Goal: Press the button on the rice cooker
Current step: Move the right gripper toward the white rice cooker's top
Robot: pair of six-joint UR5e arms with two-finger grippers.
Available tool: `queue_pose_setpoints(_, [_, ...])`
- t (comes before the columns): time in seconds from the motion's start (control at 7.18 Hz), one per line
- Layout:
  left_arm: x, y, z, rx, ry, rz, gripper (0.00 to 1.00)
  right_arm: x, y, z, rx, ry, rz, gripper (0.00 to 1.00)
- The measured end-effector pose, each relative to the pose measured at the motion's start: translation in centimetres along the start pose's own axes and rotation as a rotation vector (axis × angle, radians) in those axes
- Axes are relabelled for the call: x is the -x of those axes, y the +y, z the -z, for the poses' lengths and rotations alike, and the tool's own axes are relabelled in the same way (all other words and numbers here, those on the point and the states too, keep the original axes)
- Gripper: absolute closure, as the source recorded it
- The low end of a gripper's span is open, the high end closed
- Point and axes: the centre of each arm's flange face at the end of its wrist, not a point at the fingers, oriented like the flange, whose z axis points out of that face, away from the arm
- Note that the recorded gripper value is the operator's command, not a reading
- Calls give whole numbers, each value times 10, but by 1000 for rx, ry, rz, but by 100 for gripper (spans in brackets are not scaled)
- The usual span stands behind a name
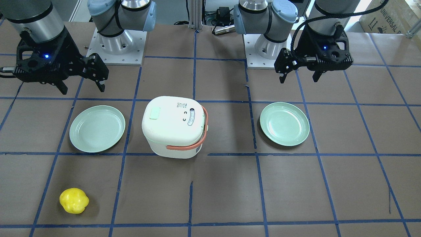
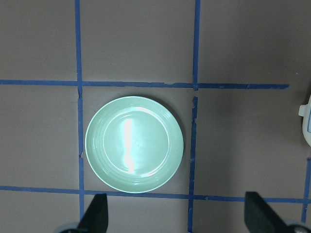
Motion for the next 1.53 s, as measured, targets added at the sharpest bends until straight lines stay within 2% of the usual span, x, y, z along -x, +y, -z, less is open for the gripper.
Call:
queue_pose_setpoints(0.84, [0,0,0,0,1,0,0,1,1,-2,3,-3,1,0])
queue_pose_setpoints(0.97, [0,0,0,0,1,0,0,1,1,-2,4,-4,1,29])
queue_pose_setpoints(1.11, [0,0,0,0,1,0,0,1,1,-2,1,-5,0,80])
queue_pose_setpoints(1.25, [0,0,0,0,1,0,0,3,0,-2,-7,-14,2,94])
queue_pose_setpoints(1.53, [0,0,0,0,1,0,0,16,-2,-3,-29,-46,27,96])
